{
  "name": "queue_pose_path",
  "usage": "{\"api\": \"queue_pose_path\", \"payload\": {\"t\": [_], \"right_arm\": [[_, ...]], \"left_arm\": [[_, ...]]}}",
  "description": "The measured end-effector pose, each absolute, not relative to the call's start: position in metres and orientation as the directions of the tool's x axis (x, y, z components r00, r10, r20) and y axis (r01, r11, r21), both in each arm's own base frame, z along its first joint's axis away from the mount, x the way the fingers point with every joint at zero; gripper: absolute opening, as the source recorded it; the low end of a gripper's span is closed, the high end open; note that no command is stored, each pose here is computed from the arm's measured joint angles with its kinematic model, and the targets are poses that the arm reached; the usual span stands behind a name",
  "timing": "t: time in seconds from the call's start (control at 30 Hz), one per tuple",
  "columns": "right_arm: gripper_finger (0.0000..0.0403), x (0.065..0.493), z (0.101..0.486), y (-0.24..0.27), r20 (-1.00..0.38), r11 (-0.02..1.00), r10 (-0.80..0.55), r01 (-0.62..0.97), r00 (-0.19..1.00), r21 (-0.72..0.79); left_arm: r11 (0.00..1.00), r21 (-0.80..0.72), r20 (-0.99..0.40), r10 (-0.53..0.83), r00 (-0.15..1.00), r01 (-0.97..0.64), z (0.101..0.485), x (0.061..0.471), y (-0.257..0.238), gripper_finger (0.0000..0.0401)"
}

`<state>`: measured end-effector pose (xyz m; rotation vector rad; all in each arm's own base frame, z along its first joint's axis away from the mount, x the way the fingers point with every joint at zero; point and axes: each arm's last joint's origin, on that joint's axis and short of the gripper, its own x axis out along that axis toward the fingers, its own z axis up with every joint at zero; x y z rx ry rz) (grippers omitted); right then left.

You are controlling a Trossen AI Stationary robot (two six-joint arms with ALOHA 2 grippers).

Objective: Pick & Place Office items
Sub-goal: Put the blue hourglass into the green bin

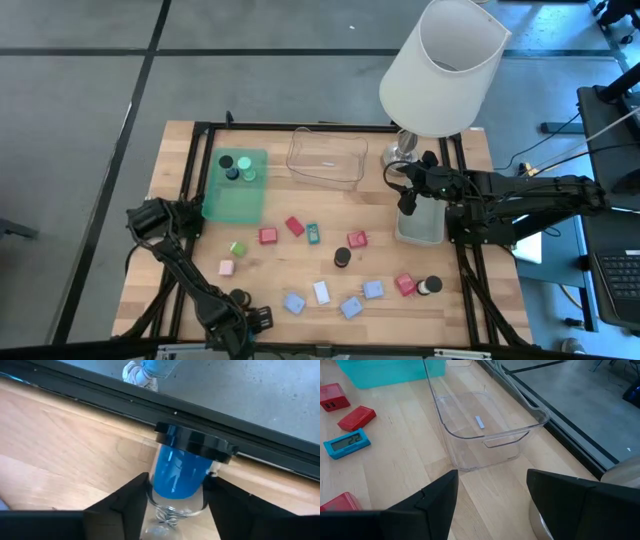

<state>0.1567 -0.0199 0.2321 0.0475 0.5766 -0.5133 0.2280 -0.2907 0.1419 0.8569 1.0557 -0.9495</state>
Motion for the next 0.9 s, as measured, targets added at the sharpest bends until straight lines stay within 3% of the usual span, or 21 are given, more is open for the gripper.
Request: {"api": "queue_pose_path", "payload": {"t": [0.17,0.37,0.6,0.73,0.9], "right_arm": [[0.0242,0.157,0.232,-0.020,-0.532,0.873,-0.451,0.477,0.716,-0.098],[0.0242,0.157,0.232,-0.020,-0.532,0.874,-0.451,0.477,0.717,-0.098],[0.0242,0.157,0.232,-0.020,-0.532,0.874,-0.450,0.476,0.717,-0.097],[0.0242,0.157,0.232,-0.020,-0.533,0.874,-0.450,0.476,0.717,-0.098],[0.0242,0.157,0.232,-0.020,-0.532,0.873,-0.451,0.477,0.716,-0.098]], "left_arm": [[0.432,0.162,-0.949,-0.179,0.260,0.887,0.143,0.230,-0.290,0.0167],[0.508,0.416,-0.859,-0.050,0.509,0.754,0.168,0.236,-0.281,0.0171],[0.634,0.681,-0.580,0.163,0.798,0.366,0.224,0.249,-0.257,0.0169],[0.720,0.681,-0.456,0.273,0.847,0.134,0.247,0.261,-0.238,0.0169],[0.816,0.572,-0.411,0.365,0.835,-0.075,0.261,0.279,-0.208,0.0169]]}}
